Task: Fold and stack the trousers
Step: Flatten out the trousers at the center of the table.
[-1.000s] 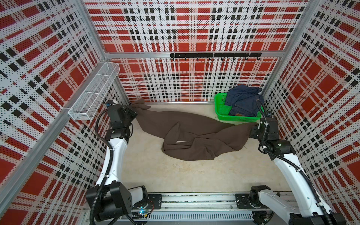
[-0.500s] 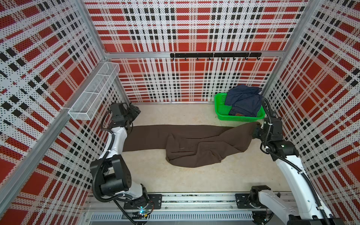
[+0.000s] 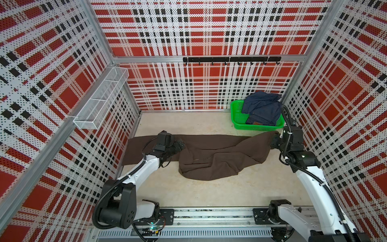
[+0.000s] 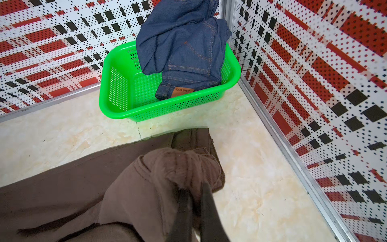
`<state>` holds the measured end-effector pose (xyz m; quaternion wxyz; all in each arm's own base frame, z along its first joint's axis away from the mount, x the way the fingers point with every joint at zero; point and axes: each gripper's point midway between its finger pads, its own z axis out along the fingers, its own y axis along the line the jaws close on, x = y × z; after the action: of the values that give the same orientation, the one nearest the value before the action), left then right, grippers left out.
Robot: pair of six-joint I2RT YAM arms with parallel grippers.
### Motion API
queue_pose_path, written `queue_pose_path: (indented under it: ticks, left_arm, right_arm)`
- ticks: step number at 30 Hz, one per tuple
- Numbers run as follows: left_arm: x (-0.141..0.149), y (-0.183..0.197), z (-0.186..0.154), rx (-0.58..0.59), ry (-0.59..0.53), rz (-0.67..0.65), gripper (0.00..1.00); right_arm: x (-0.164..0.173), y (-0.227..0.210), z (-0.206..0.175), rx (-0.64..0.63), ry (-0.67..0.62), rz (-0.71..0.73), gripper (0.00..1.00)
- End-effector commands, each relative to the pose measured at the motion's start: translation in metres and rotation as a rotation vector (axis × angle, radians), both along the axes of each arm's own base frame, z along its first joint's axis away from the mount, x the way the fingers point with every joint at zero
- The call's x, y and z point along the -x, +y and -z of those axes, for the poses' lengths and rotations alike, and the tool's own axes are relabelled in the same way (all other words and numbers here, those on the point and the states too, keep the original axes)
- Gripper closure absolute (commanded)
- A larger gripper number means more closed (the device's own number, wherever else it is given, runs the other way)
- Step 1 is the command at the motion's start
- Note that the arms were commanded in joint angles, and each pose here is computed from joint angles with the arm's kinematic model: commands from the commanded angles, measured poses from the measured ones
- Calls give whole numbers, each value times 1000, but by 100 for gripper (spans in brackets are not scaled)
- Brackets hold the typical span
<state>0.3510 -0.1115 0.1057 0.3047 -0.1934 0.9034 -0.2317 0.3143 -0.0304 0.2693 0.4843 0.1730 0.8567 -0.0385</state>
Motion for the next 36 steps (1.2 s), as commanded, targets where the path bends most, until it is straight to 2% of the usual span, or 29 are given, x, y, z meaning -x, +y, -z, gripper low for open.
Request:
queue_pose_path:
  ticks: [1,3,7,8,10,13,15,18,21,23,26,36]
  left_arm:
    - [-5,-19,9,10,-17,16,8]
    - [-6,-29,21,10,1,40,11]
    - [-7,-34,47,-32,62,61,25]
    - [-8,-32,49,-37,66,56,35]
    - [-11,-26,49,-61,67,43,66]
    - [-24,-10,26,-85,27,9,99]
    - [-36,19,-10,-99,-47,-74,100]
    - [-43,82,-85,-115,-195,-250,100]
    - [-32,149,-150,-162,-313,-412,100]
    - [-22,185,-177,-191,-355,-485,100]
    - [-12,218,-183,-188,-361,-538,100]
    - [13,270,-146,-102,-328,-651,100]
  right_arm:
    - [-6,-2,-7,-18,-53,16,100]
    - [-6,-2,-6,-20,-52,18,100]
    - [-4,-4,-6,-11,-50,28,100]
    - [-3,-5,-6,-8,-52,33,100]
    - [-3,-7,-8,-2,-56,39,100]
    - [-3,-9,-8,4,-54,53,100]
    - [-3,-13,-7,14,-46,71,100]
    - [-1,-22,-9,31,-45,111,100]
    - [2,-32,-12,44,-50,153,100]
    - [3,-38,-10,43,-46,178,100]
    - [2,-42,-6,32,-39,194,100]
    - [5,-47,7,37,-15,214,100]
